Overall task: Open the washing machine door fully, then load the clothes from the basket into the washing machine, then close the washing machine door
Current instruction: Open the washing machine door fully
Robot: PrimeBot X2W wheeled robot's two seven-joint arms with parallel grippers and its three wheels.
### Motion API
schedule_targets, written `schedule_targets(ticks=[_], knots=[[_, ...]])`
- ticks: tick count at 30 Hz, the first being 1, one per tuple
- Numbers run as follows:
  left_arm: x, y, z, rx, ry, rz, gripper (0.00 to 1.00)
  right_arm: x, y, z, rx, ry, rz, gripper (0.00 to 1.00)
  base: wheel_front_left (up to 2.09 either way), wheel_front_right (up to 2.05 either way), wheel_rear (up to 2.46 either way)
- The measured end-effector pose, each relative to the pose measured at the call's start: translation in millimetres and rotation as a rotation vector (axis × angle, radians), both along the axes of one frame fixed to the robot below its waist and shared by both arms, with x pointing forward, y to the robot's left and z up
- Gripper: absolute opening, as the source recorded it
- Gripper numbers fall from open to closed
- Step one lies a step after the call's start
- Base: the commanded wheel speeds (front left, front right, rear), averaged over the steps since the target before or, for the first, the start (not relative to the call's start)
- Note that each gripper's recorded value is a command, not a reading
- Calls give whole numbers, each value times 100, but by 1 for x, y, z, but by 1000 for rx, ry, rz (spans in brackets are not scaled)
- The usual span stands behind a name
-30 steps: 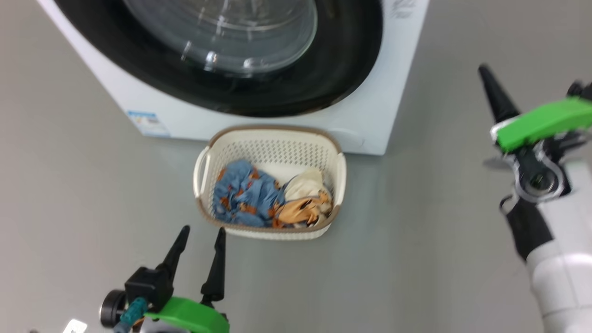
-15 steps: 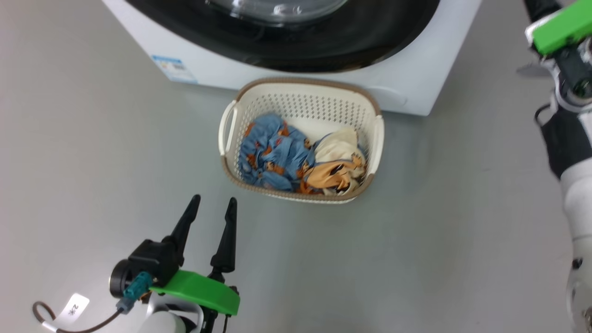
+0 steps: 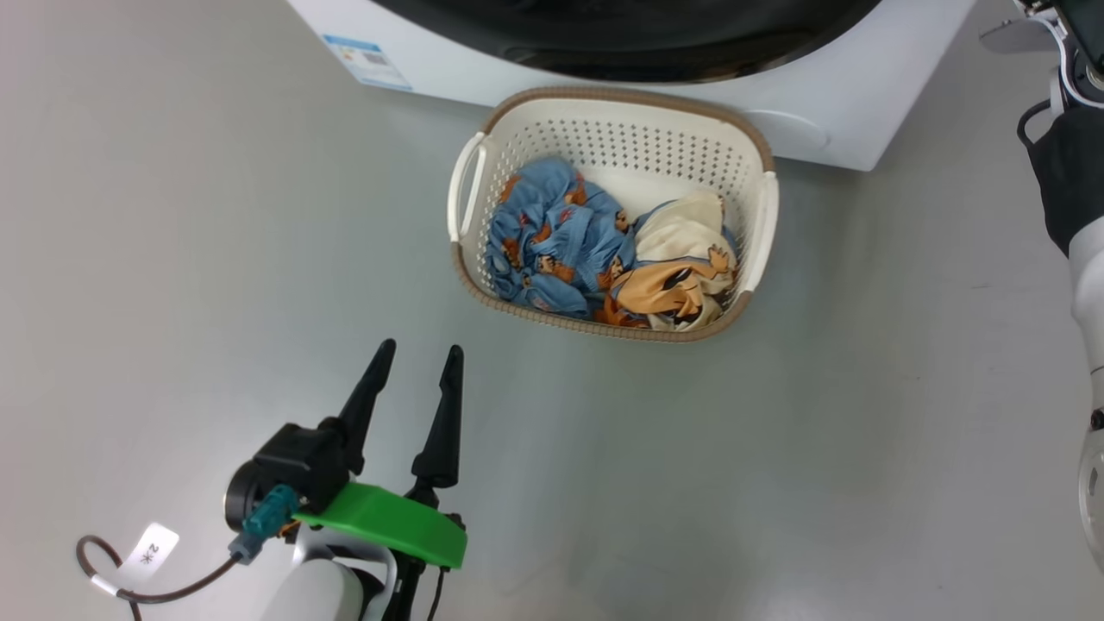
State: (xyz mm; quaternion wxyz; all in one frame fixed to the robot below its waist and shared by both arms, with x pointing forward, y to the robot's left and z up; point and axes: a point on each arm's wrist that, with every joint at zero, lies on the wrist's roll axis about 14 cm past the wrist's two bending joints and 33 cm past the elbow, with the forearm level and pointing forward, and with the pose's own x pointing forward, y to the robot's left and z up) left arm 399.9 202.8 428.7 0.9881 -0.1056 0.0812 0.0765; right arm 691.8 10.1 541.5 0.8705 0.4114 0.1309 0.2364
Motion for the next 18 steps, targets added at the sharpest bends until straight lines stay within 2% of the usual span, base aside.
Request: schedule_targets(ticks=[18], knots=[[-5,7,-5,4,22,30,100,3,25,-9,167,143,115,0,0,0,0]])
